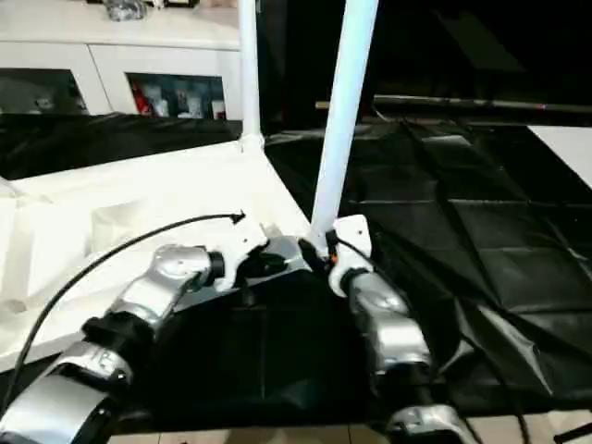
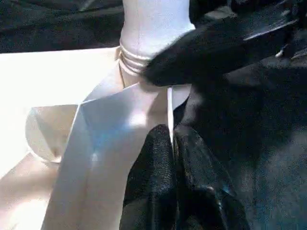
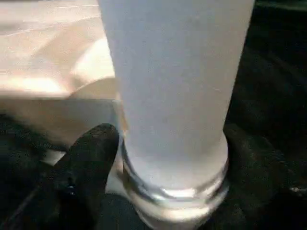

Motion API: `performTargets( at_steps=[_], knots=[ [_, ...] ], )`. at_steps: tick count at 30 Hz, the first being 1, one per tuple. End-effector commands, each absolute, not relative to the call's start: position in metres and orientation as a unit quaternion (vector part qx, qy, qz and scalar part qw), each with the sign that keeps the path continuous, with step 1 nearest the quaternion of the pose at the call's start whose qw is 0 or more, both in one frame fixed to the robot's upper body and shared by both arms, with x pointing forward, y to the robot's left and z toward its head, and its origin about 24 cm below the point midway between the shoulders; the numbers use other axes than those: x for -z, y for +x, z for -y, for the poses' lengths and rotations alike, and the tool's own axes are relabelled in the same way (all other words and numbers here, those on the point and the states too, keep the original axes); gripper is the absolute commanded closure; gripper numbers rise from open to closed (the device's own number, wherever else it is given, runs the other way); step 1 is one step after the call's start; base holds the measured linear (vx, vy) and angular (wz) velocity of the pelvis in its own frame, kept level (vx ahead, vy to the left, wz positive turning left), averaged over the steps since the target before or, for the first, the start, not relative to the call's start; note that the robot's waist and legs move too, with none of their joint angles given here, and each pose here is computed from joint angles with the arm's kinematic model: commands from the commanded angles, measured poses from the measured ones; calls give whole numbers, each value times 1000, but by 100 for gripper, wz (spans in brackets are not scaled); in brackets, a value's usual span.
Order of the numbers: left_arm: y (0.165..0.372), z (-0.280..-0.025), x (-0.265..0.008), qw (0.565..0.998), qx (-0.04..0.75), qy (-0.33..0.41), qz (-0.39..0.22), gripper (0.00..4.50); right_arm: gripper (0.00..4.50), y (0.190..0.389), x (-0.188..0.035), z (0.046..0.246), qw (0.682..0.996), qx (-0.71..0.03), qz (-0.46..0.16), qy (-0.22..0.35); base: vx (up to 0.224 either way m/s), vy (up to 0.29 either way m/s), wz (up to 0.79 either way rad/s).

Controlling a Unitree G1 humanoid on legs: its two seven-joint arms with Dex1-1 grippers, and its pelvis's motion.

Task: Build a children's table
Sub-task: Rotate leg to tighten

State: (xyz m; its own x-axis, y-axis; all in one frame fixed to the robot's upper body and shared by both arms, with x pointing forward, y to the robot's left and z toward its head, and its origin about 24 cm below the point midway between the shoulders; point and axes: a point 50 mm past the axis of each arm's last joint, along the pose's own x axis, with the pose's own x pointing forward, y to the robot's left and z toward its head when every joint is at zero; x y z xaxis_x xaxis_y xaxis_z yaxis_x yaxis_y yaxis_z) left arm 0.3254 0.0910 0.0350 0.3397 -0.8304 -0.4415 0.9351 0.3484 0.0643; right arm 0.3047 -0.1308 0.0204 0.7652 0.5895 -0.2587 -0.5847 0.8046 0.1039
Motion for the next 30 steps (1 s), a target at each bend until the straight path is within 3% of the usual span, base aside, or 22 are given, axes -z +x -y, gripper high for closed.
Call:
performTargets(
  at_steps=[1, 6, 13, 15, 20, 30],
  knots=[
    [312, -95, -21, 777, 587, 128, -189, 450, 79, 299, -37, 110, 898, -425, -115, -6, 0, 0, 0],
    [308, -125, -29, 750, 619, 116, -200, 450, 79, 293, -43, 133, 866, -482, -130, -25, 0, 0, 0],
    [302, -138, -37, 724, 651, 90, -209, 450, 79, 289, -41, 135, 843, -514, -150, -44, 0, 0, 0],
    [302, -138, -36, 726, 650, 91, -208, 450, 79, 289, -40, 135, 844, -512, -151, -44, 0, 0, 0],
    [302, -136, -37, 728, 648, 90, -206, 450, 141, 289, -40, 134, 845, -512, -152, -34, 0, 0, 0],
    [303, -137, -35, 738, 634, 95, -213, 450, 182, 289, -38, 134, 852, -500, -155, -22, 0, 0, 0]
  ],
)
